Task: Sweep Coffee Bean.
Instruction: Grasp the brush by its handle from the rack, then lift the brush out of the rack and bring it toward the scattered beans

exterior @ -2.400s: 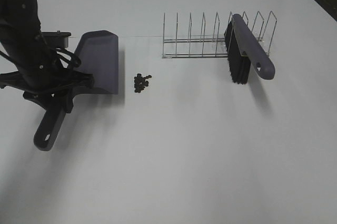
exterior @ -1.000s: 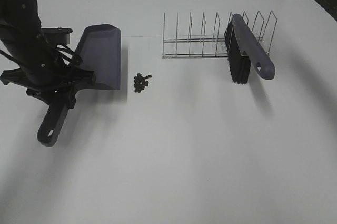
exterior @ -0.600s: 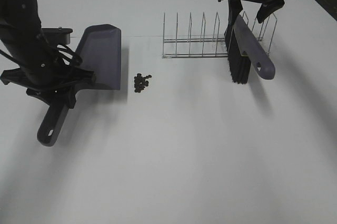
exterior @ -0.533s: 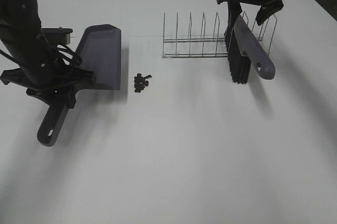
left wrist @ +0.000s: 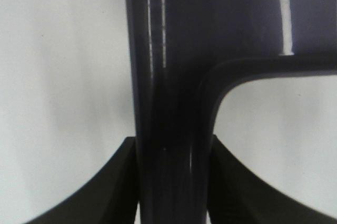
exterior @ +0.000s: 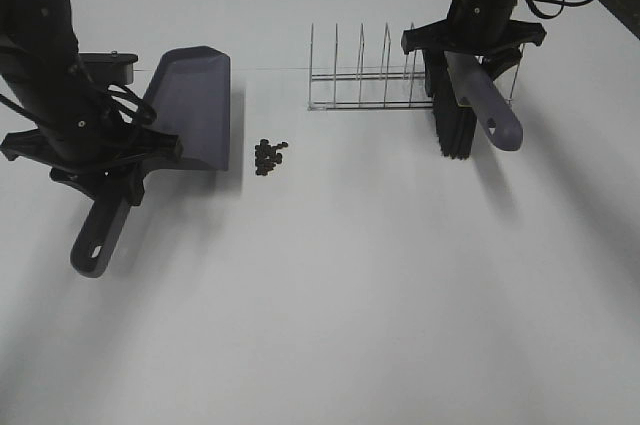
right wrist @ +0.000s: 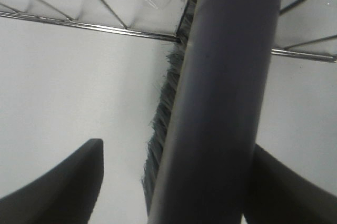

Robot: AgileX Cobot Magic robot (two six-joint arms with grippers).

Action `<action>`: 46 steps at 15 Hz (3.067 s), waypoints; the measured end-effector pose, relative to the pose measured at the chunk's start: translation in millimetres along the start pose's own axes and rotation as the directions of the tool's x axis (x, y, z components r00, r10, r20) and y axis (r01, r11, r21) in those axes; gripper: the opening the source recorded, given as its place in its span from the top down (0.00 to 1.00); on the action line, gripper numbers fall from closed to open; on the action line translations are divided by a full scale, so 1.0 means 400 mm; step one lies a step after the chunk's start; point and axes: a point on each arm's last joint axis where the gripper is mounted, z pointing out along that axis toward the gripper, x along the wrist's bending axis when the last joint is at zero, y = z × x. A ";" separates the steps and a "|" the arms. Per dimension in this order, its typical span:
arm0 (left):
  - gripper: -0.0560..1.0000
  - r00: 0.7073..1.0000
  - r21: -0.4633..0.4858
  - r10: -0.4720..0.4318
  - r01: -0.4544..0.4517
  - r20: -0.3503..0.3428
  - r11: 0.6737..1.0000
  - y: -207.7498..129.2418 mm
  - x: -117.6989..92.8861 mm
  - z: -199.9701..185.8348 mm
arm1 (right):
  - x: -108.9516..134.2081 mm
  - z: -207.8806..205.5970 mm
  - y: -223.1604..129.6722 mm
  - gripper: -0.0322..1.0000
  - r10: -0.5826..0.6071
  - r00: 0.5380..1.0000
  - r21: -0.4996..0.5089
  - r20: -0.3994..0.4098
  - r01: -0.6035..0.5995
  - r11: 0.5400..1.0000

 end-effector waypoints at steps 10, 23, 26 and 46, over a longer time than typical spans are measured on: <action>0.62 1.000 0.000 0.004 -0.004 0.000 1.000 0.000 0.000 0.000 | -0.033 0.032 -0.003 0.66 0.021 1.000 0.024 -0.005 -0.021 0.999; 0.62 1.000 0.000 0.011 -0.011 0.000 1.000 0.000 0.000 0.000 | -0.032 -0.160 0.038 0.68 0.029 1.000 -0.149 -0.012 -0.030 0.988; 0.62 1.000 0.000 0.011 -0.011 0.000 1.000 0.000 0.000 0.000 | -0.028 -0.255 0.031 0.68 0.030 0.999 -0.206 -0.034 -0.036 0.978; 0.62 0.995 0.133 0.007 0.006 -0.097 0.991 -0.140 -0.055 0.060 | 0.167 -0.235 -0.249 0.68 -0.106 0.993 0.034 0.057 0.104 0.994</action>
